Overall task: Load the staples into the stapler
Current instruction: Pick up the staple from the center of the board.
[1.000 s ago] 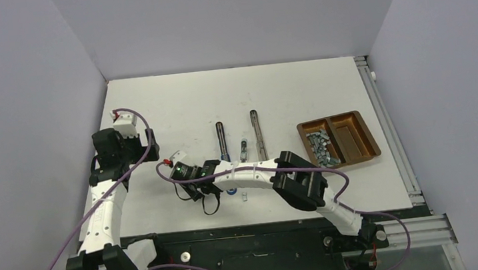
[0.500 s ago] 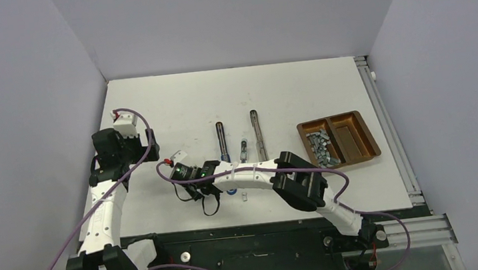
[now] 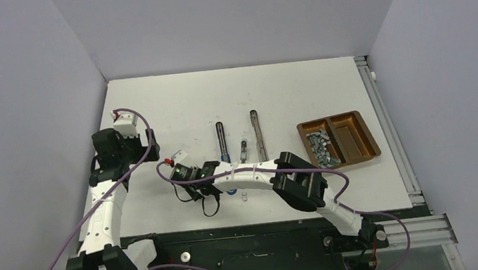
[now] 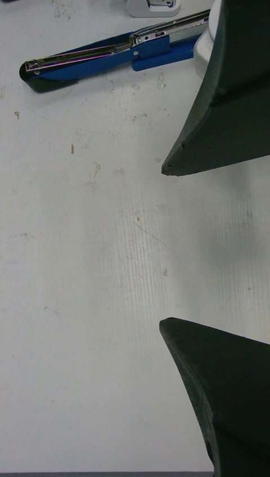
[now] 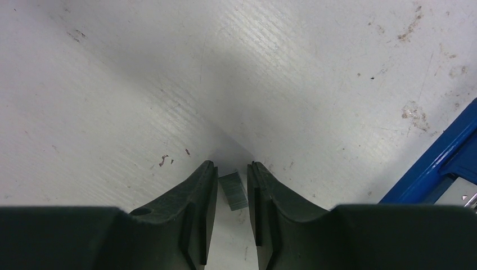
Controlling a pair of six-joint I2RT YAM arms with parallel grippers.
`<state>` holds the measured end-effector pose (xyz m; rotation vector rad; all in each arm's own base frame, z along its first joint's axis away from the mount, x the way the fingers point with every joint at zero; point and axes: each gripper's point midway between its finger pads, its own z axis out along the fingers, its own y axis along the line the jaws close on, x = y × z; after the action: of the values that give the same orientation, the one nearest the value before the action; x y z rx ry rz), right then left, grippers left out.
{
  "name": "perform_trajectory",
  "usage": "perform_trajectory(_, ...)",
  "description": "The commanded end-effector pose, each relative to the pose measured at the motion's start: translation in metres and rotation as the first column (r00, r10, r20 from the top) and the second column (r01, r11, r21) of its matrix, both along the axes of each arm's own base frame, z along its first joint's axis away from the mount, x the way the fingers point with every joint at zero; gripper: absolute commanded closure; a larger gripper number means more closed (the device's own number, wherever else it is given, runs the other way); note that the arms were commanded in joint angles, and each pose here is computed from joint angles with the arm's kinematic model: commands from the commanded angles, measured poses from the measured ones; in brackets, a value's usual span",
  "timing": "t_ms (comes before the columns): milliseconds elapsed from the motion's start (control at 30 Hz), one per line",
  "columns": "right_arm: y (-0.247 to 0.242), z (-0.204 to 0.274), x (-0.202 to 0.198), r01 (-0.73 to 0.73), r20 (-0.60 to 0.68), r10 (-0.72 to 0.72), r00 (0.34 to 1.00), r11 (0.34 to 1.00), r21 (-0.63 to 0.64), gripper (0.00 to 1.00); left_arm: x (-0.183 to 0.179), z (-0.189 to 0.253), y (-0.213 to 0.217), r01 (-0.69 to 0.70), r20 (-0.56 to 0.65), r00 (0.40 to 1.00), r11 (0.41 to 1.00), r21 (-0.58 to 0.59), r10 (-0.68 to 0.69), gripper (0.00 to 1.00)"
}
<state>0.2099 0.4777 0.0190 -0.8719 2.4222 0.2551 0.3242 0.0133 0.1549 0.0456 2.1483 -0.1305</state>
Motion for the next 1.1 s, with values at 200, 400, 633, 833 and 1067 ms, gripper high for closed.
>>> perform_trajectory(200,-0.017,-0.006,-0.005,0.004,0.003,-0.003,1.0,0.997,-0.076,0.74,0.007,0.023,-0.001,0.015,0.066,0.998,1.0,-0.004,-0.015,0.04)
perform_trajectory(400,-0.021,-0.006,-0.007,0.001,-0.001,-0.002,1.0,0.997,-0.077,0.75,0.008,0.025,-0.002,0.018,0.07,0.997,1.0,-0.009,-0.018,0.04)
perform_trajectory(633,-0.023,-0.007,-0.009,-0.005,-0.007,0.005,1.0,0.996,-0.084,0.8,0.009,0.026,-0.003,0.02,0.073,0.997,1.0,-0.012,-0.019,0.04)
perform_trajectory(833,-0.026,-0.008,-0.01,-0.012,-0.007,0.012,1.0,0.995,-0.096,0.88,0.009,0.027,-0.003,0.02,0.073,0.997,1.0,-0.017,-0.019,0.04)
perform_trajectory(1067,-0.03,0.0,-0.002,0.031,0.028,-0.029,0.999,0.997,-0.077,0.91,0.011,0.028,-0.004,0.025,0.074,0.997,0.999,-0.025,-0.023,0.04)
